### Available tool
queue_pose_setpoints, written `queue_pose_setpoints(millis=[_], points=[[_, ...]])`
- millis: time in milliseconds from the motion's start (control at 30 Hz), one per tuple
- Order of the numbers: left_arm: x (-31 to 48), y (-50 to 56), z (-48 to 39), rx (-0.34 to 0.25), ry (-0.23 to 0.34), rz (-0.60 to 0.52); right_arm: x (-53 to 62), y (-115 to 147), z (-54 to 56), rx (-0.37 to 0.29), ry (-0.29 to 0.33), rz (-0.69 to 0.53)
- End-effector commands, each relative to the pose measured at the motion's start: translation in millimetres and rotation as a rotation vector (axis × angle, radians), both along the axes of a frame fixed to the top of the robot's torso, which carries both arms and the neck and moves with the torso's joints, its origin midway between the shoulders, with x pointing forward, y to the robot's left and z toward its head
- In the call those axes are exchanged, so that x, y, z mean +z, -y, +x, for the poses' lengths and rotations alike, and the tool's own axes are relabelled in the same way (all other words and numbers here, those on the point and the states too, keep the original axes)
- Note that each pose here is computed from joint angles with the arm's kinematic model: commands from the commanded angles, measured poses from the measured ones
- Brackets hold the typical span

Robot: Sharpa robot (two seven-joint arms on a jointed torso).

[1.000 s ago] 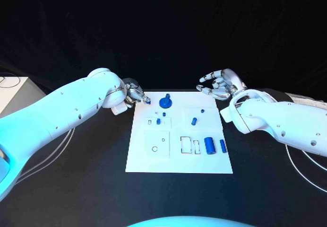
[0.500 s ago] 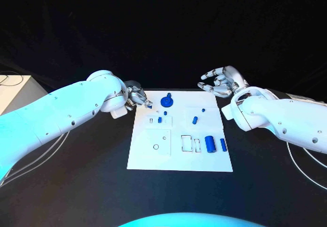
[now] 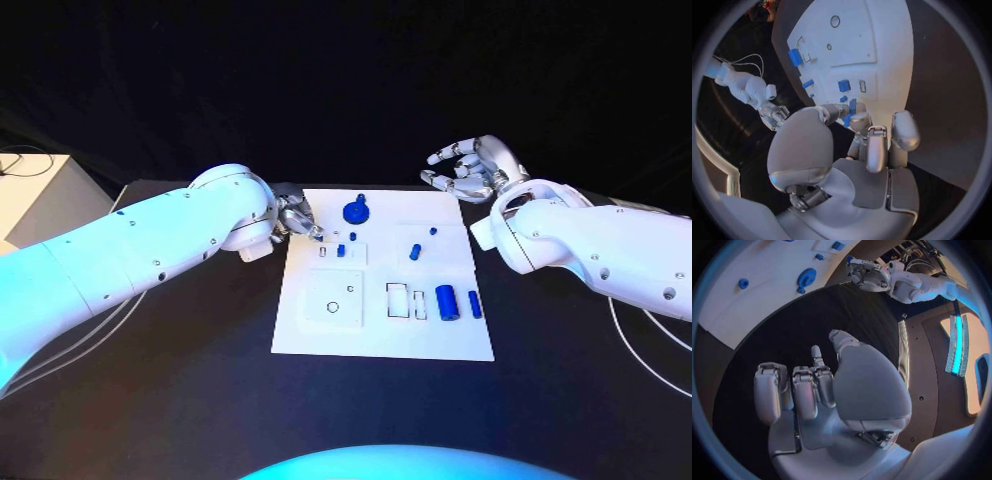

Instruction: Assemble the parts on the task board

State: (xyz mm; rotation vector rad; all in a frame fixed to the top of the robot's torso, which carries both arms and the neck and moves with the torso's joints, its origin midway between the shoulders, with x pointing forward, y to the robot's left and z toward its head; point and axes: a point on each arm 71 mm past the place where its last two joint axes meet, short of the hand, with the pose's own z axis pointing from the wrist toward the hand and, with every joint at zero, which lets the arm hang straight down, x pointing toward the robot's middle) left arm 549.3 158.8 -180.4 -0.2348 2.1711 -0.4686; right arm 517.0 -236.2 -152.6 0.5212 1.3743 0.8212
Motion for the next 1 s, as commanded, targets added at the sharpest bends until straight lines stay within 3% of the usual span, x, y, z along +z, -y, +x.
queue_pose_setpoints(millis=[33,267,533,1000], points=[[-3.3,3.5,-1.9,-0.015,0.010,0.027,-0.3,-1.2,-0.2,0.014,0.000,-0.005],[-13.1,5.9,-5.3,-0.030,-0.029,0.034,-0.6,-1.8,-0.2,0.017,-0.002,-0.006],[-19.2,5.9,-4.7,-0.035,-0.054,0.047,-0.8,-2.2,-0.2,0.018,-0.003,-0.006],[-22.4,4.5,-3.4,-0.035,-0.071,0.054,-1.1,-3.0,-0.4,0.021,-0.005,-0.006]])
